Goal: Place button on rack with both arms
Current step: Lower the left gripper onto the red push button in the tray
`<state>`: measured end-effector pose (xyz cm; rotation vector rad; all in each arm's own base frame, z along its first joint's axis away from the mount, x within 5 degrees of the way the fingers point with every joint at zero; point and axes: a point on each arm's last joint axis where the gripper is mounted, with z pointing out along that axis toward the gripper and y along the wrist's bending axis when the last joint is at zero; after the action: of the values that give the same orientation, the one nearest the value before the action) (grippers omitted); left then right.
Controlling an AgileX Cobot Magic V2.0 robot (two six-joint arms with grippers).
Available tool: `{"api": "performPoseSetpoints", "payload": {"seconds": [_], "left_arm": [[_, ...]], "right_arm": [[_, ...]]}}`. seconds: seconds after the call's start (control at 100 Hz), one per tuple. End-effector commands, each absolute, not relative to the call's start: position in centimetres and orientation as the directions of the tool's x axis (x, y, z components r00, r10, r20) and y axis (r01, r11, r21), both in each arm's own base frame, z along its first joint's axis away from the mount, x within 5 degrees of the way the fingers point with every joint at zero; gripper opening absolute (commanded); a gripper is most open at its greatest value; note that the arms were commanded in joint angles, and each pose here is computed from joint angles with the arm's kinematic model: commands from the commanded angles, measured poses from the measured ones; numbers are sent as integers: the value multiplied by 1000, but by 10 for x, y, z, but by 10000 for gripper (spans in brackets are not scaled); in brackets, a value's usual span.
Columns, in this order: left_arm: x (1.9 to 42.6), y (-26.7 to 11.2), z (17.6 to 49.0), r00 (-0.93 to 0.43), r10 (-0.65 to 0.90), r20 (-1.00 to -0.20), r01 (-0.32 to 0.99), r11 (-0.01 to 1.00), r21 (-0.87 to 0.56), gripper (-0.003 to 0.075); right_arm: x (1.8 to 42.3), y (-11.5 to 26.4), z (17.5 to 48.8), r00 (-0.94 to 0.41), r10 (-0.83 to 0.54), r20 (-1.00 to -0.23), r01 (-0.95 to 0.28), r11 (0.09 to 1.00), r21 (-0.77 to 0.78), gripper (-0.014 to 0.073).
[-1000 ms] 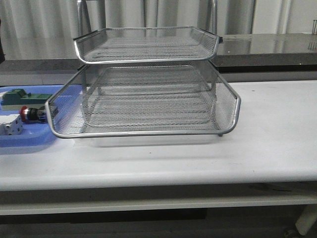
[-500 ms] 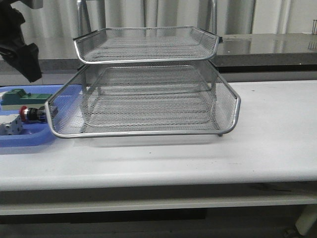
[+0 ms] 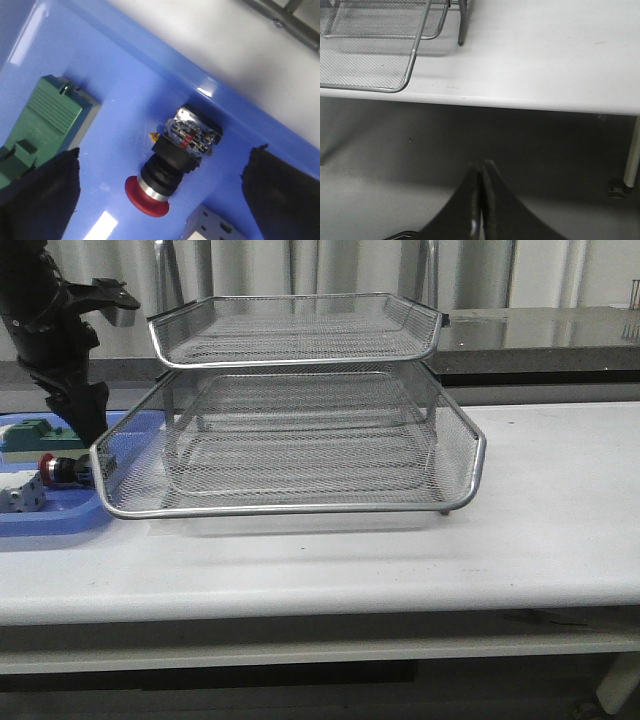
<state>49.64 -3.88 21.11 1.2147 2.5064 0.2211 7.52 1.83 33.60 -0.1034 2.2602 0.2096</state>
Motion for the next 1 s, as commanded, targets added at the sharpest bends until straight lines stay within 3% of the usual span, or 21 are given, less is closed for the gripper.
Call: {"api": "performPoseSetpoints", "payload": {"seconds": [0.0,0.61,0.99], "left_arm": [[496,-42,248,-542,788,-294,709,616,344,619],[505,-38,211,-523,824,-217,755,566,331,619],[510,-32,199,-521,827,-210,754,562,341,619]], "right_arm": [[77,18,349,-574,5,-819,-154,982,113,-67],[77,18,349,-574,5,-819,-154,982,113,-67],[77,18,349,-574,5,-819,-154,982,113,-67]]}}
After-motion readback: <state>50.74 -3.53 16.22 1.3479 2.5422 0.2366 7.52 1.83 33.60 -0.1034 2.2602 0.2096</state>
